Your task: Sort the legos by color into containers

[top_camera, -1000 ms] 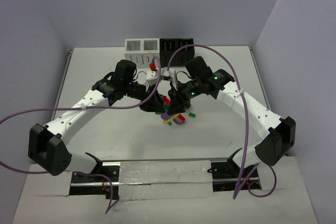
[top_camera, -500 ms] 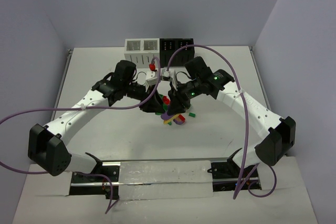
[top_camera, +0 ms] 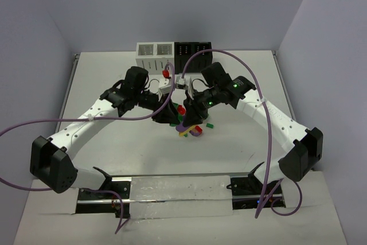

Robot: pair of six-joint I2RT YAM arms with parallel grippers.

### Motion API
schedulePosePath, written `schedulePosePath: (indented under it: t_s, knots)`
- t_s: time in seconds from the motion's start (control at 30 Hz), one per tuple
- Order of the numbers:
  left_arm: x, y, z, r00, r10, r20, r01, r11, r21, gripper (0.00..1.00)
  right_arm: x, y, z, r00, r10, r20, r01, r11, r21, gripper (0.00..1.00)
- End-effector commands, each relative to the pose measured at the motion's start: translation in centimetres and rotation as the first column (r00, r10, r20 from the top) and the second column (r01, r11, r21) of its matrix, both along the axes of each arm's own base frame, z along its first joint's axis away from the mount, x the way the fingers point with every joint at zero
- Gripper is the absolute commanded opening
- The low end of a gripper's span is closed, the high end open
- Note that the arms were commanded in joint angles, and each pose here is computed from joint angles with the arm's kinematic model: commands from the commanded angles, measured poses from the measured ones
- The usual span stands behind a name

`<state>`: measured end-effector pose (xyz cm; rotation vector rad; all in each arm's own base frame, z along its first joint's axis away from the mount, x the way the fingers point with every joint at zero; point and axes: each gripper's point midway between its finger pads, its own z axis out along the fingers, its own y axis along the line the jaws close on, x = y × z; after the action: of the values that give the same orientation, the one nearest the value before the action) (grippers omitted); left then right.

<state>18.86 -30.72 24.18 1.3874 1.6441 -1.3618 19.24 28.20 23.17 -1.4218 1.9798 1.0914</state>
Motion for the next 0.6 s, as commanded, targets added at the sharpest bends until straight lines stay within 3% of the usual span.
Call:
schedulePosePath:
  t_s: [0.0,0.1,0.57]
  knots:
    - [-0.9,-0.1,2.2,0.999,-0.039,0.012,0.04,0.997,-0.066,0.11,0.7,-0.2,1.3,0.997,-0.025,0.077,0.025,1.0,0.009,0.0]
    - [-0.4,0.1,2.1,1.0,-0.019,0.008,0.02,0.997,-0.068,0.0,0.7,-0.4,1.4,0.996,-0.028,0.086,0.027,1.0,0.008,0.0]
    - [6.5,5.4,4.5,0.98,0.187,0.065,-0.182,0.98,-0.077,0.0,0.5,-1.8,-1.0,0.994,-0.047,0.094,0.053,0.997,-0.059,0.0]
